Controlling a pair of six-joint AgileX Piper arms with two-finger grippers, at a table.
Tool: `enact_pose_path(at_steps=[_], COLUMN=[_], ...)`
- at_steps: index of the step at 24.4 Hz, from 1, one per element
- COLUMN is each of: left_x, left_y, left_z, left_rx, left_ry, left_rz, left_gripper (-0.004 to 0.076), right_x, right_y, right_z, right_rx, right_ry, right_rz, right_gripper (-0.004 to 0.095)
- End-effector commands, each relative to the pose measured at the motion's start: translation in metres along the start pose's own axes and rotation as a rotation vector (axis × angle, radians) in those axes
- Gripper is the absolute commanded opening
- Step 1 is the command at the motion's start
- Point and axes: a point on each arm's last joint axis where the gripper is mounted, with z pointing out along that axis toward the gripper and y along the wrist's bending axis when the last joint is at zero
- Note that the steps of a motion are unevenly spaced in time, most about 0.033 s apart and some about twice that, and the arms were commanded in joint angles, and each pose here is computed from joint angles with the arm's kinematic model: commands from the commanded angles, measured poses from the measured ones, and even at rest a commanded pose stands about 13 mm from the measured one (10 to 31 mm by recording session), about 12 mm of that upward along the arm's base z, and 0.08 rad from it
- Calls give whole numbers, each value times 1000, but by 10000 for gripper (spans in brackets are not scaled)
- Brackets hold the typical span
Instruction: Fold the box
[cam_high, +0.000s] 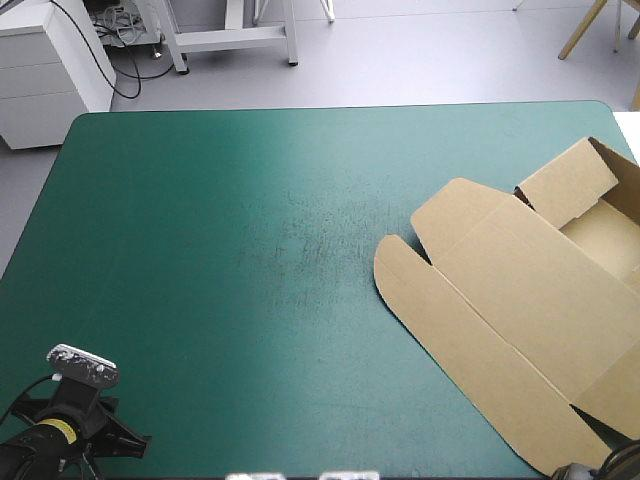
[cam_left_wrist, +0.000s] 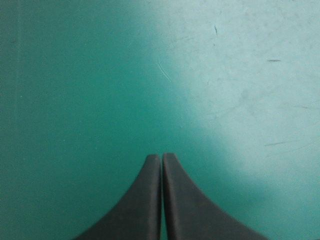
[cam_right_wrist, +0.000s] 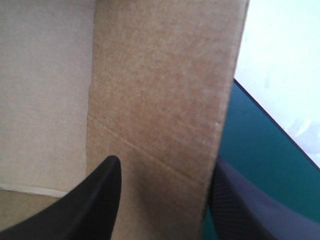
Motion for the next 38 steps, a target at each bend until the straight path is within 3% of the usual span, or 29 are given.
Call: enact_pose_path(at_steps=[1, 4, 7, 13, 16, 21, 23, 26, 29, 38], left_x=[-8, -8, -8, -8, -8, -8, -8, -8, -8, -8], left_y=[3, 3, 3, 3, 3, 3, 3, 3, 3, 3], left_z=[-5, -5, -5, -5, -5, -5, -5, -5, -5, -5], left_rx=[-19, -20, -20, -20, -20, -20, -20, -20, -20, -20], left_ry=[-51, -51, -51, -51, -51, -51, -51, -51, -51, -51], left_rz=[-22, -18, -18, -20, -20, -20, -19, -19, -19, -19], left_gripper=[-10, -10, -10, -10, -10, -10, -10, -10, -10, -10], right_x=[5, 14, 29, 78, 111, 157, 184, 232, 267, 330], right_y=[2, 7, 11, 6, 6, 12, 19, 29, 30, 9], right_z=[-43, -59, -73, -108, -128, -141, -142, -130, -120, -97], right_rx=[-40, -100, -149, -115, -125, -203, -224, -259, -309, -367], right_ry=[-123, -157, -185, -254, -310, -378, -410, -422, -429, -553], right_rz=[-24, -89, -169, -230, -233, -269, -341, -567, -683, -709], right_gripper=[489, 475, 397, 77, -19, -19, -19, -19, -19, -19])
